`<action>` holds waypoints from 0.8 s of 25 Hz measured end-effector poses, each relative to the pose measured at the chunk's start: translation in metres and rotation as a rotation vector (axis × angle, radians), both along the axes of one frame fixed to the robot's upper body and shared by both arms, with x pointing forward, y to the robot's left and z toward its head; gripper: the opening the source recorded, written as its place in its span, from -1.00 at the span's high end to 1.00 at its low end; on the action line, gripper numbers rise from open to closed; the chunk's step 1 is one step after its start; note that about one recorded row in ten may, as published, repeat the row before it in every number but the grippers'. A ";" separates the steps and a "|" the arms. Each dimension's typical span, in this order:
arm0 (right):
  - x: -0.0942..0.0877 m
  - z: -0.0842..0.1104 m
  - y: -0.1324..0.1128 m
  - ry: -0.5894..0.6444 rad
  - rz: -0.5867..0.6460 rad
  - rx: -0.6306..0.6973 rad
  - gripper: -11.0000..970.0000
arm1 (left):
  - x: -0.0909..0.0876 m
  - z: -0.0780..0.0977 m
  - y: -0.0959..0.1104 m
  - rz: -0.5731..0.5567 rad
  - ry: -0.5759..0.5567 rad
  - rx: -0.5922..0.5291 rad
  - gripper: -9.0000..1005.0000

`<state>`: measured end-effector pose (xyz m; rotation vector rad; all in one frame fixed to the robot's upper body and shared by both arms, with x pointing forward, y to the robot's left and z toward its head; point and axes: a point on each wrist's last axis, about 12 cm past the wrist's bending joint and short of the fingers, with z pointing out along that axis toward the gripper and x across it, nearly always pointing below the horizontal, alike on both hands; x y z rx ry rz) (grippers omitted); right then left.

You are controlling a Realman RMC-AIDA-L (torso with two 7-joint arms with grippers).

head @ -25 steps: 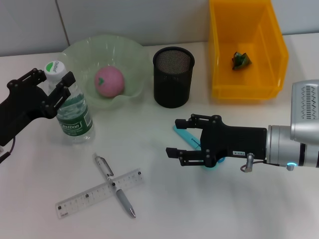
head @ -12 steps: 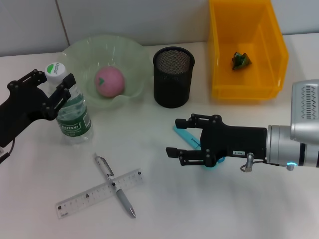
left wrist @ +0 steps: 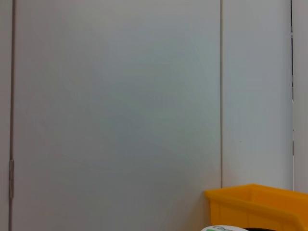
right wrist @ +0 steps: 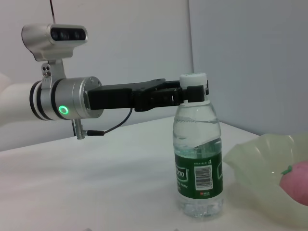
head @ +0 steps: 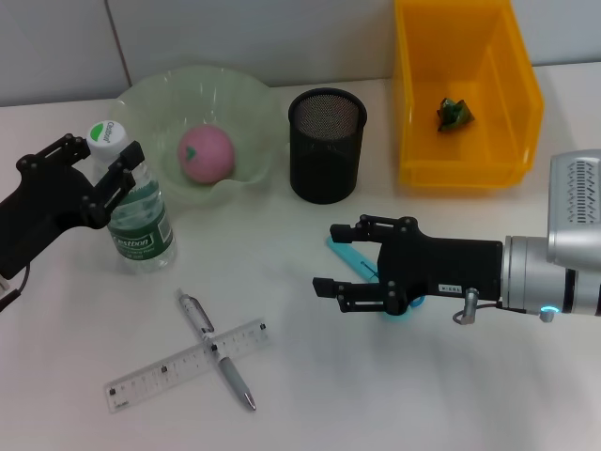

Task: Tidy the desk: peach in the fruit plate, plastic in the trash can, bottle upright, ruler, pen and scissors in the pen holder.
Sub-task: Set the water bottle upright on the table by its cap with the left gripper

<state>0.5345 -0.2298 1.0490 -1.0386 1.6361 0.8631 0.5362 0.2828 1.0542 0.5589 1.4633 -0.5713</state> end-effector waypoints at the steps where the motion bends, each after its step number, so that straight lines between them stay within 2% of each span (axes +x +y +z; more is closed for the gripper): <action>1: 0.000 0.000 0.000 0.000 0.000 0.000 -0.59 | 0.000 0.000 0.000 0.000 0.000 0.000 0.13; 11: 0.001 0.000 0.000 0.002 0.001 0.001 -0.59 | 0.001 0.000 -0.001 -0.010 0.002 0.008 0.13; 20: 0.001 0.001 0.001 0.001 0.003 0.003 -0.59 | 0.002 0.000 -0.001 -0.009 0.002 0.008 0.00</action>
